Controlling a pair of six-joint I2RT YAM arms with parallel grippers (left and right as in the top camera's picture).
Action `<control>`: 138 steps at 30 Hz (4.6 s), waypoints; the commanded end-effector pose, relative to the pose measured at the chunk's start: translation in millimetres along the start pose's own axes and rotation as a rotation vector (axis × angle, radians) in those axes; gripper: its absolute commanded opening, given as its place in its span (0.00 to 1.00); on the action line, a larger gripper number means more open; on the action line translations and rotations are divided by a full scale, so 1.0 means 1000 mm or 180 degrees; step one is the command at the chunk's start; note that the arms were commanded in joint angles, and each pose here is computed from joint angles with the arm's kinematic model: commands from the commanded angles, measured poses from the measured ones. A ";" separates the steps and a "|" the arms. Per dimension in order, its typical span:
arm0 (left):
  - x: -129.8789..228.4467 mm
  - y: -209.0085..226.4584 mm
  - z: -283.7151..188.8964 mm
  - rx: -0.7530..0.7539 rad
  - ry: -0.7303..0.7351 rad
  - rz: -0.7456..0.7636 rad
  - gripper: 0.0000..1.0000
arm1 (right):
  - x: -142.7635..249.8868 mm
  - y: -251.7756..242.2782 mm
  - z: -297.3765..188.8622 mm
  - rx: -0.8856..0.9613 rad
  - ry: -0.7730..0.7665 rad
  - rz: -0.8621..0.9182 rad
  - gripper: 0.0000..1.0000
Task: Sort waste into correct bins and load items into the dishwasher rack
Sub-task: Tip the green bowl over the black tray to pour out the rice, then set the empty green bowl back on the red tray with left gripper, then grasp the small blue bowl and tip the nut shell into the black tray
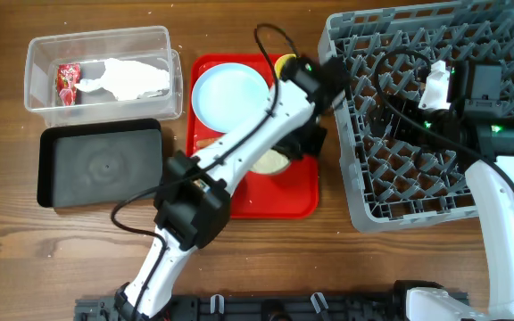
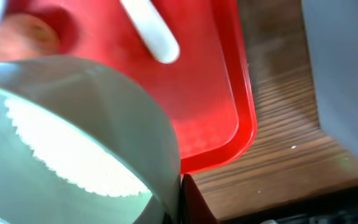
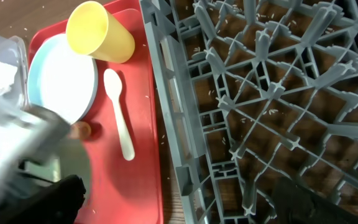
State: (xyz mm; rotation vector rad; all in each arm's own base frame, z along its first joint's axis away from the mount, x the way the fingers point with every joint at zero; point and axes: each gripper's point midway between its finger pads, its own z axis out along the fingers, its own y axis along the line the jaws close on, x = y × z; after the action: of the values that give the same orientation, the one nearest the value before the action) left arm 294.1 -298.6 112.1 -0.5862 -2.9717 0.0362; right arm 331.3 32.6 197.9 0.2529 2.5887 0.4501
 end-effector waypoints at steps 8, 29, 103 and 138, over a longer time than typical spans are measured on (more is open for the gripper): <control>0.006 0.213 -0.108 0.0538 -0.0605 -0.1518 0.04 | -0.004 0.000 -0.001 0.0044 -0.0029 -0.0065 1.00; 0.109 0.336 -0.056 0.3368 -0.1865 -0.1781 0.04 | 0.002 -0.001 -0.001 0.0043 0.0046 -0.0002 1.00; 0.011 0.147 0.019 -0.0089 -0.0319 -0.1442 0.62 | -0.003 0.000 -0.001 0.0033 -0.0017 -0.0055 1.00; 0.073 0.347 -0.098 0.2625 -0.2024 -0.2151 0.04 | -0.002 0.000 0.000 0.0037 0.0004 -0.0042 1.00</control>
State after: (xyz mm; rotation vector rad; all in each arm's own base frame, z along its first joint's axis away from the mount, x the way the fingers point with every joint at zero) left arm 366.3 41.3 194.2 0.7144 -3.1216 1.1374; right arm 329.6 31.3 196.3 0.2588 2.5980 0.4396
